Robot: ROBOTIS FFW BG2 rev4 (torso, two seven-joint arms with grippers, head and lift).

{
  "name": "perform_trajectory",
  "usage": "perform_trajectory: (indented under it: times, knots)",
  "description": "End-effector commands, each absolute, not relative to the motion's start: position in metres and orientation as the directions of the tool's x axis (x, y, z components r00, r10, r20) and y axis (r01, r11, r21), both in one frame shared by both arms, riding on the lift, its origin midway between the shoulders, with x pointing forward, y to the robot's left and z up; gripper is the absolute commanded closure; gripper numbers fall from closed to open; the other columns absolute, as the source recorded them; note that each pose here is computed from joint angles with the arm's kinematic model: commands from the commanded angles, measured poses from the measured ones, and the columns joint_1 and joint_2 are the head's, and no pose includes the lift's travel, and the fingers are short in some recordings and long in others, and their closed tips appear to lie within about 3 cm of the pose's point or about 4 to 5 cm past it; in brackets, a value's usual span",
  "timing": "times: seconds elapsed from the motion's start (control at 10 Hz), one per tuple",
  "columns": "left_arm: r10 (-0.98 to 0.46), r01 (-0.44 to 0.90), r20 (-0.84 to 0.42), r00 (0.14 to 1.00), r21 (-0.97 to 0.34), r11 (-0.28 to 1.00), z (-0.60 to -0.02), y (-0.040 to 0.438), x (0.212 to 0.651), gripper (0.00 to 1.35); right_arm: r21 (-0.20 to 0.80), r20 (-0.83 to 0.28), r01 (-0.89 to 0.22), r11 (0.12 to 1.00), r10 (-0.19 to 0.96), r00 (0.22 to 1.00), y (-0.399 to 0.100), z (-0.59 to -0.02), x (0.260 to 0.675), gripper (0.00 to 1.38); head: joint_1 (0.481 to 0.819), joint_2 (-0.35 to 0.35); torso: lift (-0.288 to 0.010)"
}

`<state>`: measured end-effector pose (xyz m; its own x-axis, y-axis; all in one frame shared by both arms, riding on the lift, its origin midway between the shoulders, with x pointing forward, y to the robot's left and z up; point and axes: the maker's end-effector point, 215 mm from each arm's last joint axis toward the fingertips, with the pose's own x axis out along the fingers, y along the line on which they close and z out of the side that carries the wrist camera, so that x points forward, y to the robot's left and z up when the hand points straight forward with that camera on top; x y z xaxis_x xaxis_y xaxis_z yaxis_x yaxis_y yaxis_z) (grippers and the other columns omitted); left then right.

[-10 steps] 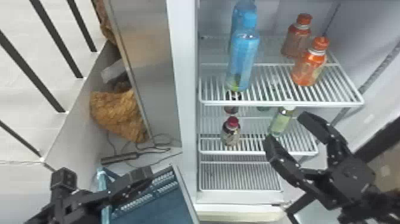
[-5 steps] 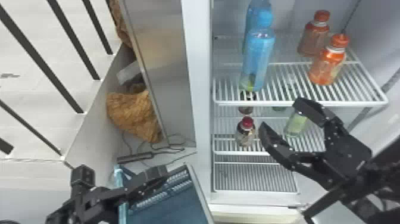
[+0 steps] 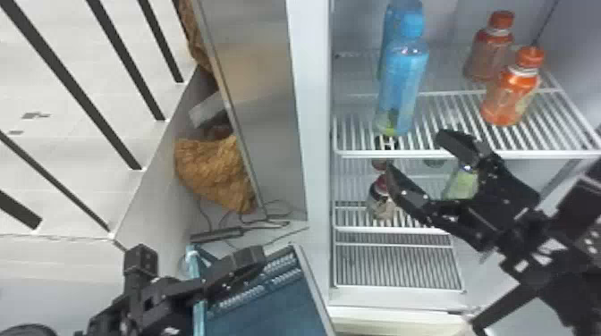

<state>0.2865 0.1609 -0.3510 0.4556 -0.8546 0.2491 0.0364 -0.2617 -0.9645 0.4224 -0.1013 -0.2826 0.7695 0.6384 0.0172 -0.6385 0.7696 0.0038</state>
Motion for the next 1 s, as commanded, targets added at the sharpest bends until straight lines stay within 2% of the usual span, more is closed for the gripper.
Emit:
perform_trajectory:
  times: [0.0, 0.4, 0.9]
  knots:
    - [-0.854, 0.036, 0.252, 0.456, -0.963, -0.266, -0.351, 0.161, 0.286, 1.20, 0.001, 0.013, -0.626, 0.780, 0.626, 0.780, -0.104, -0.288, 0.435, 0.13, 0.695, 0.098, -0.010]
    - [-0.855, 0.039, 0.254, 0.453, -0.963, -0.265, -0.349, 0.161, 0.287, 1.20, -0.002, 0.020, -0.601, 0.799, 0.601, 0.799, -0.105, -0.290, 0.473, 0.13, 0.695, 0.089, -0.010]
    - [-0.854, 0.038, 0.252, 0.455, -0.964, -0.265, -0.350, 0.161, 0.286, 1.20, 0.043, 0.000, -0.554, 0.831, 0.555, 0.832, -0.117, -0.307, 0.507, 0.13, 0.695, 0.073, -0.010]
